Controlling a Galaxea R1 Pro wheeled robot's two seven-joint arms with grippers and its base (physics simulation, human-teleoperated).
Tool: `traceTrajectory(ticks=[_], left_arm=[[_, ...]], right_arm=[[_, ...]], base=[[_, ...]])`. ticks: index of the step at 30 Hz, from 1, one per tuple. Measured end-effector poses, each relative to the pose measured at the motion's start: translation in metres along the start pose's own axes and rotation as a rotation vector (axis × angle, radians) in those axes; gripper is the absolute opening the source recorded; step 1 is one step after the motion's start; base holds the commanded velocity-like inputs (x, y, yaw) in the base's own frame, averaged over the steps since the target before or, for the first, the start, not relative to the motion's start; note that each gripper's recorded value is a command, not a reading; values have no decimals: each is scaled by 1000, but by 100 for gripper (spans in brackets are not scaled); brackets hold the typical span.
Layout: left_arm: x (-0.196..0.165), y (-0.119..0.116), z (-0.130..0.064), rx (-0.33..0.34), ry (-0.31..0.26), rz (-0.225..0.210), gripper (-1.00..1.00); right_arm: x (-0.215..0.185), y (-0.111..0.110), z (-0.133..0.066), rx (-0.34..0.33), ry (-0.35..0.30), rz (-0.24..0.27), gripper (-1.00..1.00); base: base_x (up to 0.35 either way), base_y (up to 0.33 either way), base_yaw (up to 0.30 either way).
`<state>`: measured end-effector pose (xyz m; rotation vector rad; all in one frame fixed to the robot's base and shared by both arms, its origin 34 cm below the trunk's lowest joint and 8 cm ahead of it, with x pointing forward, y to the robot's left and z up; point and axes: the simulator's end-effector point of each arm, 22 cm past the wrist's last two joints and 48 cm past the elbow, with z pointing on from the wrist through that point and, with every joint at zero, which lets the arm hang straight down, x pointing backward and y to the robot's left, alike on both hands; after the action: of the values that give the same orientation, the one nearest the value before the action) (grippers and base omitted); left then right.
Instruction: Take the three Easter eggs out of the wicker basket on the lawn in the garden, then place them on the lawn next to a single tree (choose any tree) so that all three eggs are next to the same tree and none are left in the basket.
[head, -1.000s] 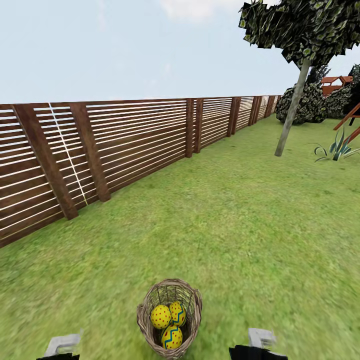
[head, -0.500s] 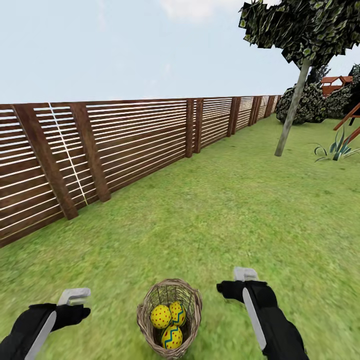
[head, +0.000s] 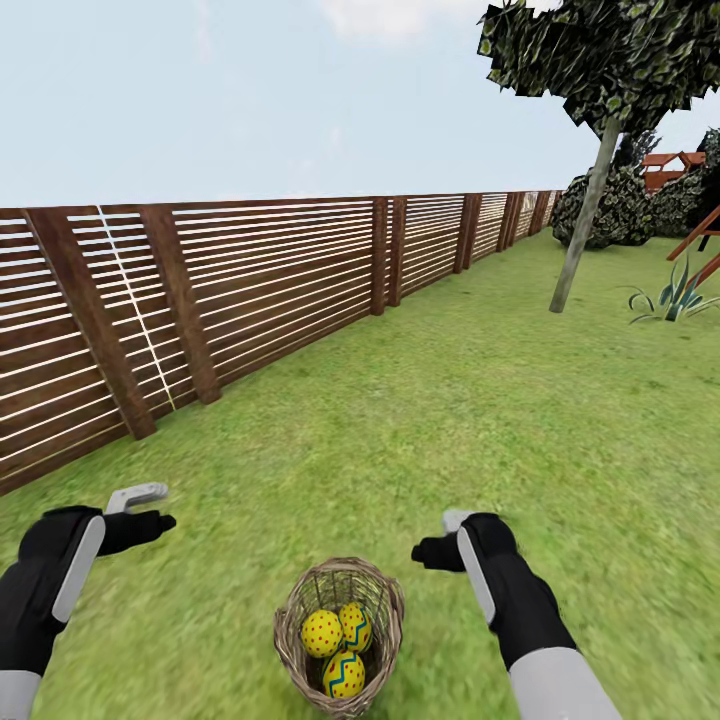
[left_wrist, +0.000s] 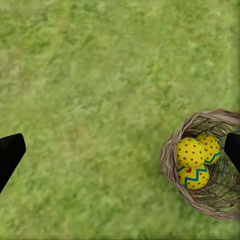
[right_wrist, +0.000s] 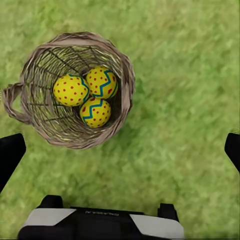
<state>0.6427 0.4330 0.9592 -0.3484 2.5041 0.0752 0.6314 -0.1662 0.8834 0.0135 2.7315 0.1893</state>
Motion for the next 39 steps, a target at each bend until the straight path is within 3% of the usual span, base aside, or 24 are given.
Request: traceTrajectory(ticks=[7, 12, 29, 39], left_arm=[[6, -1, 1, 5, 9, -8, 100], [18, -14, 6, 24, 29, -13, 100], [37, -27, 10, 46, 57, -20, 100], [38, -24, 10, 39, 58, -16, 100]], right_arm=[[13, 10, 15, -9, 60, -16, 100], [23, 15, 30, -10, 105, -26, 100], [1, 24, 32, -17, 79, -38, 100], [-14, 27, 44, 9, 96, -78, 100]], base=[[0, 0, 0], [0, 0, 0], [0, 0, 0], [0, 0, 0]])
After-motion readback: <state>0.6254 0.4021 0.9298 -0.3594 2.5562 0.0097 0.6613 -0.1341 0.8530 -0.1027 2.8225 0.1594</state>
